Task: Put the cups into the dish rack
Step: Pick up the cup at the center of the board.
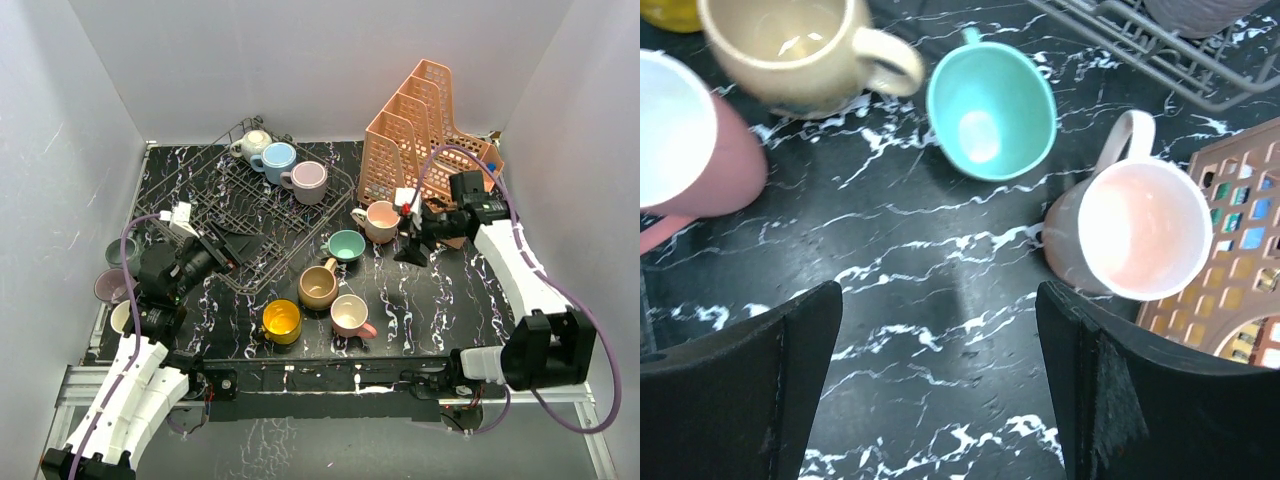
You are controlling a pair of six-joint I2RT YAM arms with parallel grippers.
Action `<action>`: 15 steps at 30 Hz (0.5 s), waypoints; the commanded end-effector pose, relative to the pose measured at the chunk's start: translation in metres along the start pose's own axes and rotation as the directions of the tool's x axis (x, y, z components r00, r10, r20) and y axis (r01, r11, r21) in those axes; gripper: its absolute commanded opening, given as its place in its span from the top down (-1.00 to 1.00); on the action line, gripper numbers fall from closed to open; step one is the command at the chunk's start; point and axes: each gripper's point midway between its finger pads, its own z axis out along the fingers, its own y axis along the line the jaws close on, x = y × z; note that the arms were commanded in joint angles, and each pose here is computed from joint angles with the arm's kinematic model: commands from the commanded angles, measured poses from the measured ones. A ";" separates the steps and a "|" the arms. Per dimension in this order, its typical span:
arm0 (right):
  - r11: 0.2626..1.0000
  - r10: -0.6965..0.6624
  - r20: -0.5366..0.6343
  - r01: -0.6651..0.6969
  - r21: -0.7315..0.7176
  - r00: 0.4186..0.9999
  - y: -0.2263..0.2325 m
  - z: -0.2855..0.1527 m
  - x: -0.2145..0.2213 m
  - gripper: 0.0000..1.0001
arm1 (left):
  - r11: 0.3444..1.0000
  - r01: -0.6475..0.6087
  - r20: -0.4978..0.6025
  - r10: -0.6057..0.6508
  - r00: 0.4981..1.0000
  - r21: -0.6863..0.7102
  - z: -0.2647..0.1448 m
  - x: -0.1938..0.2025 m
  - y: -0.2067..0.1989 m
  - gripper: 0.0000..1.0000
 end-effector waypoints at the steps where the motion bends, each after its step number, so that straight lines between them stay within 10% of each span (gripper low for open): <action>1: 0.993 0.007 -0.030 -0.003 0.122 1.000 -0.055 0.013 -0.024 -0.62 | 0.998 0.020 0.016 -0.021 1.000 0.055 -0.002 -0.003 -0.012 -0.88; 15: 0.811 0.452 0.012 -0.416 0.411 0.892 -0.126 0.035 -0.003 -0.64 | 0.984 0.136 0.070 -0.145 0.987 0.113 -0.002 -0.009 -0.018 -0.86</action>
